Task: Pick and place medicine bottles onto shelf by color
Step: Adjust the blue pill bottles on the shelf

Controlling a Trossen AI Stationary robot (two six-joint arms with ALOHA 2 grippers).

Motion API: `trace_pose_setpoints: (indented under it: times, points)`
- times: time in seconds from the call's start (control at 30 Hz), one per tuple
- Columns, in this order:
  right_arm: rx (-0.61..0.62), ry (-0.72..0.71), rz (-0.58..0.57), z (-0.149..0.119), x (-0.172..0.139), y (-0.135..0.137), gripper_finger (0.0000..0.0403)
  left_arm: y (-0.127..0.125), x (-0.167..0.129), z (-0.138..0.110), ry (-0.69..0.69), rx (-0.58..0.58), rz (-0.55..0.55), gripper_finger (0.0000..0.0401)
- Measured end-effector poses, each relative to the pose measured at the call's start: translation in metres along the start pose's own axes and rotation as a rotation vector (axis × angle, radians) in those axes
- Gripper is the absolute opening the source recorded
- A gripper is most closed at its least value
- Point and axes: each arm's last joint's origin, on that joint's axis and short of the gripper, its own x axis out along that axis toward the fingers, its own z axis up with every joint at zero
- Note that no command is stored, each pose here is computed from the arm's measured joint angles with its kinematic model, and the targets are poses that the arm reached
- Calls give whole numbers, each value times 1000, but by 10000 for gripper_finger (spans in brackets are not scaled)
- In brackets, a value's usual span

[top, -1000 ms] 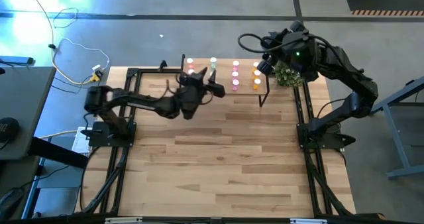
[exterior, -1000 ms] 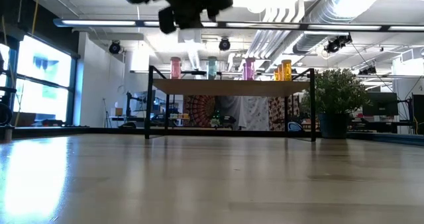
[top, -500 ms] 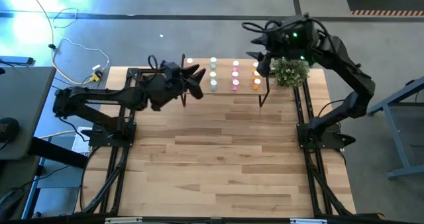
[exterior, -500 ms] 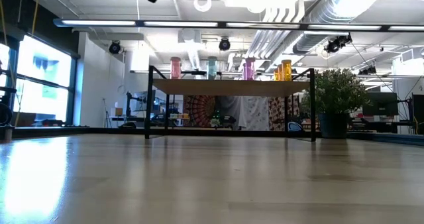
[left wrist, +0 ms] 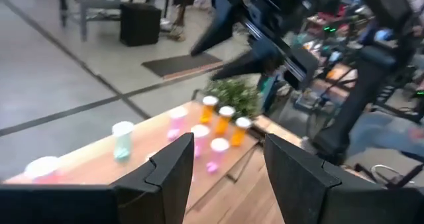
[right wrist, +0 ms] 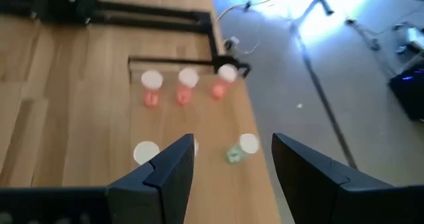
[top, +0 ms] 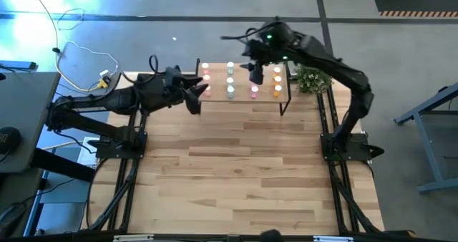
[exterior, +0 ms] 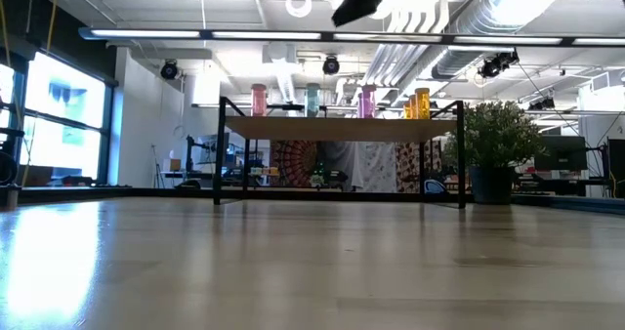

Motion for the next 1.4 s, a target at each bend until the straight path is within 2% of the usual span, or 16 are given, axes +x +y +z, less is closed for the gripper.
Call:
trace_pose_setpoints:
  times: [0.27, 0.47, 0.63, 1.07, 1.4]
  points:
    - [-44, 76, 130, -16, 47, -2, 195, 19, -5, -1, 83, 34, 53, 172]
    - [-35, 66, 199, -22, 70, -4, 195, 29, -1, 3, 65, 77, 105, 172]
    - [-8, 91, 248, -31, 92, -5, 195, 41, 3, 7, 49, 59, 171, 172]
    - [18, 152, 268, -45, 121, -6, 195, 57, 7, 12, 36, 41, 242, 172]
    - [26, 136, 310, -46, 122, -5, 195, 58, 7, 10, 52, 45, 249, 172]
